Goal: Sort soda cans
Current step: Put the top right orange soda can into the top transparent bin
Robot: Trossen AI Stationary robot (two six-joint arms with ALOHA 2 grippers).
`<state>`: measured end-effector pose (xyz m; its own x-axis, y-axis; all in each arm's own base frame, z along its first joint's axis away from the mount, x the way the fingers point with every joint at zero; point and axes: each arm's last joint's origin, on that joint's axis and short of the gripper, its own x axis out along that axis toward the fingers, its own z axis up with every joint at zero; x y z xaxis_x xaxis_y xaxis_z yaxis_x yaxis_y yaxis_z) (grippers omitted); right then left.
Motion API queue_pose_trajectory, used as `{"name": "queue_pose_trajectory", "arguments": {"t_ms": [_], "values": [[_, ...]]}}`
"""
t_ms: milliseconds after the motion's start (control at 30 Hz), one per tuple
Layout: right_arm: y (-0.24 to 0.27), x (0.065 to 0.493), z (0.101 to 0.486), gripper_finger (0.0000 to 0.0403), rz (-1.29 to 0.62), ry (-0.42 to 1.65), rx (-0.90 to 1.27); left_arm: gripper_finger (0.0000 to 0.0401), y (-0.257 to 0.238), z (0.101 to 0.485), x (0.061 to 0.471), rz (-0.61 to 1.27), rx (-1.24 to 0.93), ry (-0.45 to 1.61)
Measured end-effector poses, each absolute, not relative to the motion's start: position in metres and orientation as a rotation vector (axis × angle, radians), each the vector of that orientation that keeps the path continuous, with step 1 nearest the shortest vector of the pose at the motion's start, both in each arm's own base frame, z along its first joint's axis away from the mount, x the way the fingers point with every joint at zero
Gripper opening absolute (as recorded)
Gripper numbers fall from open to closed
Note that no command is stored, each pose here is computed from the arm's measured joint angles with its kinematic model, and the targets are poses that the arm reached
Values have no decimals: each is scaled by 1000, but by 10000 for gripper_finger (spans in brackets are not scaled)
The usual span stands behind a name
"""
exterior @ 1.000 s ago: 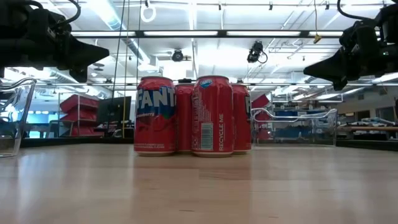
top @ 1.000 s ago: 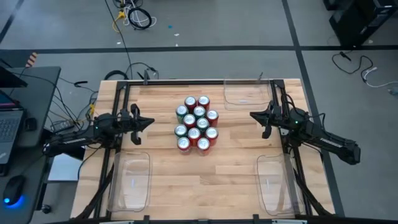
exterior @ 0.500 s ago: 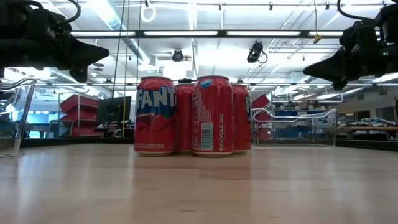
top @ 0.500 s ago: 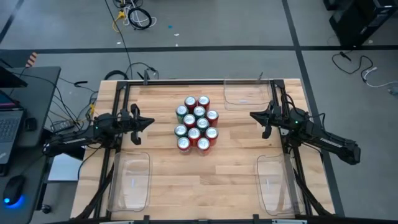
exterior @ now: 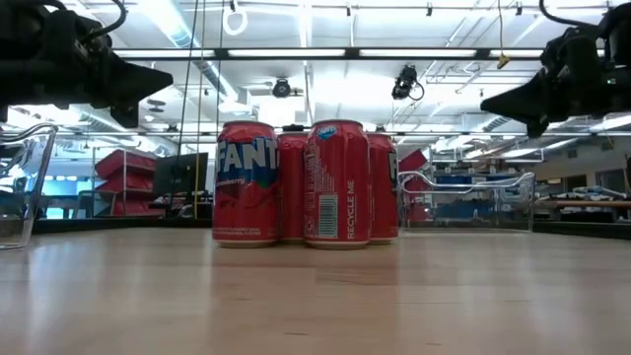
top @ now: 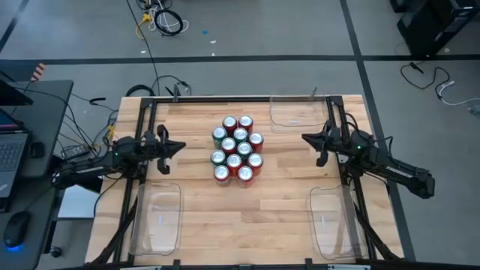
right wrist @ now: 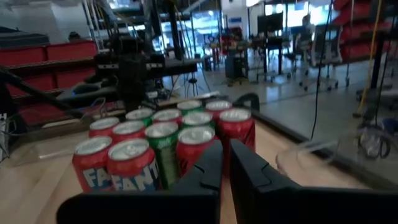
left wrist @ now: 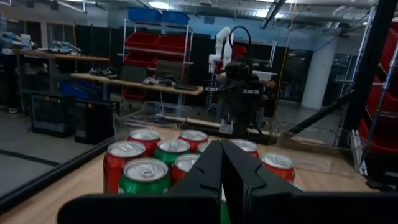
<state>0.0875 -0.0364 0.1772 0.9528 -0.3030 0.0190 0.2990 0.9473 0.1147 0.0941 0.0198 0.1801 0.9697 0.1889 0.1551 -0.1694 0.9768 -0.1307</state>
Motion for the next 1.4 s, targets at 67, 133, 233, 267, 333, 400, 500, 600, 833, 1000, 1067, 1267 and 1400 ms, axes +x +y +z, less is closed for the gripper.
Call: {"name": "queue_pose_trajectory", "arguments": {"t_ms": [67,133,233,267,333,400,500,600,833,1000,1067,1267,1400], "values": [[-36,87,179,16,-306,-57,100,8,20,181,94,181,-116,-178],[-36,87,182,16,-304,-84,92,8,20,182,94,180,-117,-188],[-36,87,188,16,-300,-145,75,8,20,182,94,180,-122,-187],[-36,86,191,16,-298,-171,67,8,20,182,94,182,-122,-185],[-36,86,195,16,-295,-215,54,8,20,181,94,190,-123,-182],[-35,85,199,16,-293,-254,44,8,20,181,94,191,-120,-179],[-35,85,200,16,-285,-277,88,8,21,181,94,208,-120,-182],[-36,87,199,12,-283,-261,114,8,21,182,93,236,-121,-187],[-36,101,201,26,-140,-253,224,8,22,181,93,243,-120,-186],[-32,116,194,66,-79,-167,236,8,22,181,94,251,-39,-172],[-30,121,191,86,-53,-139,252,8,22,181,93,265,-17,-164],[-20,134,182,154,-27,-61,276,8,23,180,93,307,-17,-155],[-14,140,178,201,2,-37,292,8,24,179,93,336,-19,-151]]}}
